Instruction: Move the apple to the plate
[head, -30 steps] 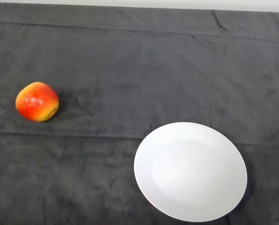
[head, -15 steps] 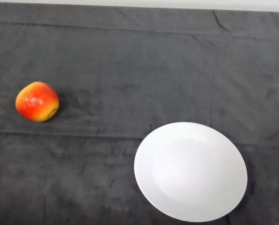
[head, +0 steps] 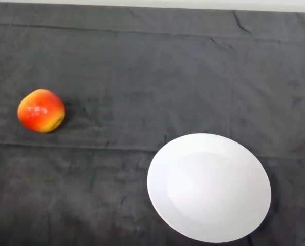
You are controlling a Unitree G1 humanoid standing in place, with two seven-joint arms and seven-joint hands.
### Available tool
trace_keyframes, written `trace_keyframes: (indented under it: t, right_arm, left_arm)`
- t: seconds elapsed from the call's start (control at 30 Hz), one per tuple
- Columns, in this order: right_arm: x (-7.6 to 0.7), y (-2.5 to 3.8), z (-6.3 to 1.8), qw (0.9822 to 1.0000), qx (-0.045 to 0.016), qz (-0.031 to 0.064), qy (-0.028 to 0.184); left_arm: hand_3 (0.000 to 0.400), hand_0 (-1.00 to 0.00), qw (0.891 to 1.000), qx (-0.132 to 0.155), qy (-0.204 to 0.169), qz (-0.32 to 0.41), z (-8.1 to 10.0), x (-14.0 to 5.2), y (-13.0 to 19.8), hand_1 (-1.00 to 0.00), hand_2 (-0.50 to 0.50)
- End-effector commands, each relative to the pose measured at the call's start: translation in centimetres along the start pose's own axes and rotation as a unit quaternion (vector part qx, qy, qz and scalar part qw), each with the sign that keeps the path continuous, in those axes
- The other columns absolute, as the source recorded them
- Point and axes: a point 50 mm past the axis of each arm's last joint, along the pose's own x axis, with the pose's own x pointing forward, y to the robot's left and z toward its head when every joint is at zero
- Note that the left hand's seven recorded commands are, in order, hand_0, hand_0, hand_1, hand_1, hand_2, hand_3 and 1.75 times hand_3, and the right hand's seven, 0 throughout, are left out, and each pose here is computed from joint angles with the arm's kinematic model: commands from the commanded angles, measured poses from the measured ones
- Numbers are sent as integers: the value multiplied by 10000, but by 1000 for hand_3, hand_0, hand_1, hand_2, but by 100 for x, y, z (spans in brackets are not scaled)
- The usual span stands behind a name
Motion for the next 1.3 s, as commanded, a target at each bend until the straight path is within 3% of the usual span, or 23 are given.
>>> trace_keyframes:
  t: [0.03, 0.67, 1.3]
  right_arm:
    - [-20, 32, -110, 9999, -1, 50, 153]
    - [-21, 32, -110, 9999, 0, 50, 154]
    - [-21, 32, -110, 9999, 0, 50, 154]
  left_arm:
    - [0, 0, 9993, 22, -123, -357, 92, 80, -157, 0, 0]
    - [0, 0, 9790, 457, 41, -1986, -34, 41, -683, 0, 0]
    - [0, 0, 9551, 942, 379, -2783, -229, -82, -927, 0, 0]
